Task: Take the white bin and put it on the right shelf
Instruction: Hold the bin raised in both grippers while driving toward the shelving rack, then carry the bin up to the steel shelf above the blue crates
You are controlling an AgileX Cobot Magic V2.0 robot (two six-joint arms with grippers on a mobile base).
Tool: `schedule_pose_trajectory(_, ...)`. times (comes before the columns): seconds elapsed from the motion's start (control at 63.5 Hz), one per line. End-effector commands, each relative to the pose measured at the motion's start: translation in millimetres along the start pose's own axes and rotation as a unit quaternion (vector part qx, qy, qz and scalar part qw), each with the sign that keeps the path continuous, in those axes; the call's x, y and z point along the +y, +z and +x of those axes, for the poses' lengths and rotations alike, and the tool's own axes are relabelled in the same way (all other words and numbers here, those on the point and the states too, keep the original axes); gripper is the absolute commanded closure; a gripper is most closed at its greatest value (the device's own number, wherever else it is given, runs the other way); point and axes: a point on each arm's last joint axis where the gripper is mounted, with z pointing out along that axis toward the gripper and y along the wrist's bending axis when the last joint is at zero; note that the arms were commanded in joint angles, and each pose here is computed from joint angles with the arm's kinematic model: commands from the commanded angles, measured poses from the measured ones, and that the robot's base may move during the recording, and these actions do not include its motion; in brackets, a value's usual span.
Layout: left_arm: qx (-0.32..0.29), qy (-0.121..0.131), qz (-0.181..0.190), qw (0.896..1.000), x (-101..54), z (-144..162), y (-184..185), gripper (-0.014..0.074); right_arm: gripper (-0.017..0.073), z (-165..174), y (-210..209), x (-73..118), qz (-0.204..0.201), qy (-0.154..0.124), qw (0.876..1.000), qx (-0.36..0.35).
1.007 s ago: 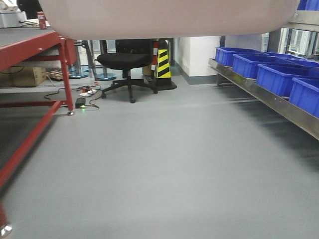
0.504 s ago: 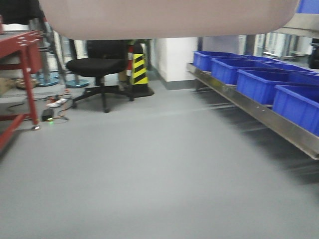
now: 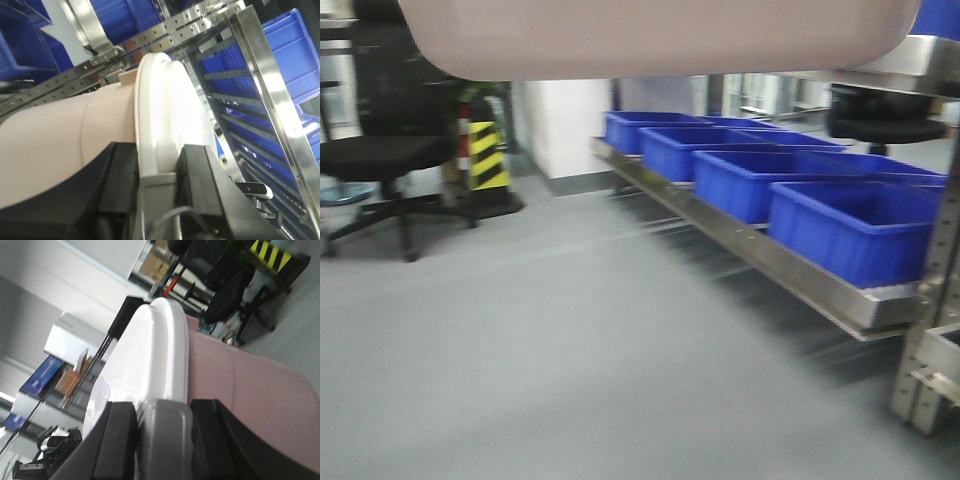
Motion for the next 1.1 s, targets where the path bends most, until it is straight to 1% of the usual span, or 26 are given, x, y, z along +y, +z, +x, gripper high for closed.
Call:
schedule_pose_trajectory(0.0, 0.107, 0.035, 0.124, 0.986, -44.5, 24.2, -0.9, 0.072, 0.0503, 7.7, -6.1, 44.4, -0.136, 0.005, 0.99, 0.043)
schedule_pose_trajectory(1.086, 0.106, 0.035, 0.124, 0.986, -44.4, 24.1, -0.9, 0.072, 0.0503, 7.7, -6.1, 44.4, -0.136, 0.005, 0.99, 0.043)
